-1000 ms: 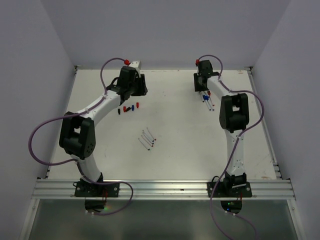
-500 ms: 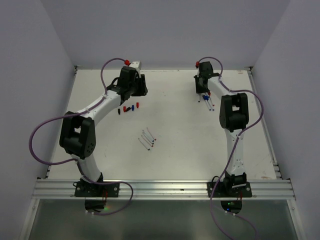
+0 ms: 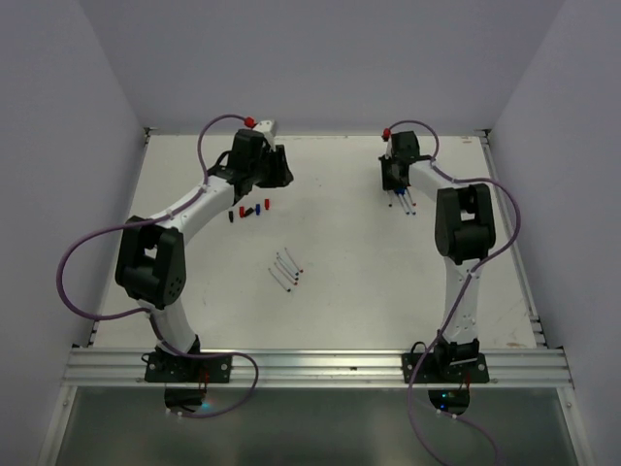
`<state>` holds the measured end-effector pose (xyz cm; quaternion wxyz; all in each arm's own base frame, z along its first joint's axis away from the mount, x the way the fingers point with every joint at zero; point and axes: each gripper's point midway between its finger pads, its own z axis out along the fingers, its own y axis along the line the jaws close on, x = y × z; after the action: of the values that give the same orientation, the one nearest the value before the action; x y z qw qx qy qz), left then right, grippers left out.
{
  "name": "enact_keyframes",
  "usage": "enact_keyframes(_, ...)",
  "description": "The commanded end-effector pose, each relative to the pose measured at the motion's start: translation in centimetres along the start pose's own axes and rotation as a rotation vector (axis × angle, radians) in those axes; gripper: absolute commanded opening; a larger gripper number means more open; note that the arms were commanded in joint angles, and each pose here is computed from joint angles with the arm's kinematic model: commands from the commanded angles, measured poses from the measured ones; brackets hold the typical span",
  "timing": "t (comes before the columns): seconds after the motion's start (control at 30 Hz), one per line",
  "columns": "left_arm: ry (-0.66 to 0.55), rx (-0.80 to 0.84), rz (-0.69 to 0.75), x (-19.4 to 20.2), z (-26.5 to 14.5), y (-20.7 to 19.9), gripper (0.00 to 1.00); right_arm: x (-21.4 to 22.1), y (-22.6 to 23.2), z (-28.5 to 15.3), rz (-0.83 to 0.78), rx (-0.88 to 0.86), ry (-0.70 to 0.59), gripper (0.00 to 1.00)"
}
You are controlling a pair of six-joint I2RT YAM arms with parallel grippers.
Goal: Open the pen caps
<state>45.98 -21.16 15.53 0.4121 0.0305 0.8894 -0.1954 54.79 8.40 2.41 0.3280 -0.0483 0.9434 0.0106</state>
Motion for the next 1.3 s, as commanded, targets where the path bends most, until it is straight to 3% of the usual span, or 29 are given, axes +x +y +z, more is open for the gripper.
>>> enact_keyframes(0.0,-0.021,0.194,-0.044,-0.7,-0.3,-3.6,0.47,-1.0,1.9,-3.7,0.028,-0.100,-0.086,0.00)
enact_keyframes(0.2,-0.009,0.535,-0.164,0.4,-2.0,-8.4,0.47,-1.1,8.3,-9.5,-0.006,-0.277,-0.159,0.00)
enact_keyframes(0.4,0.005,0.725,-0.282,1.1,-4.2,-10.9,0.47,0.6,15.7,-16.3,-0.066,-0.466,-0.229,0.00)
enact_keyframes(0.67,-0.046,0.739,-0.374,1.0,-5.9,-10.8,0.49,0.9,19.6,-22.0,-0.065,-0.630,-0.293,0.00)
enact_keyframes(1.27,-0.027,0.744,-0.425,1.8,-5.1,-10.6,0.49,1.8,22.1,-23.4,-0.087,-0.680,-0.309,0.00)
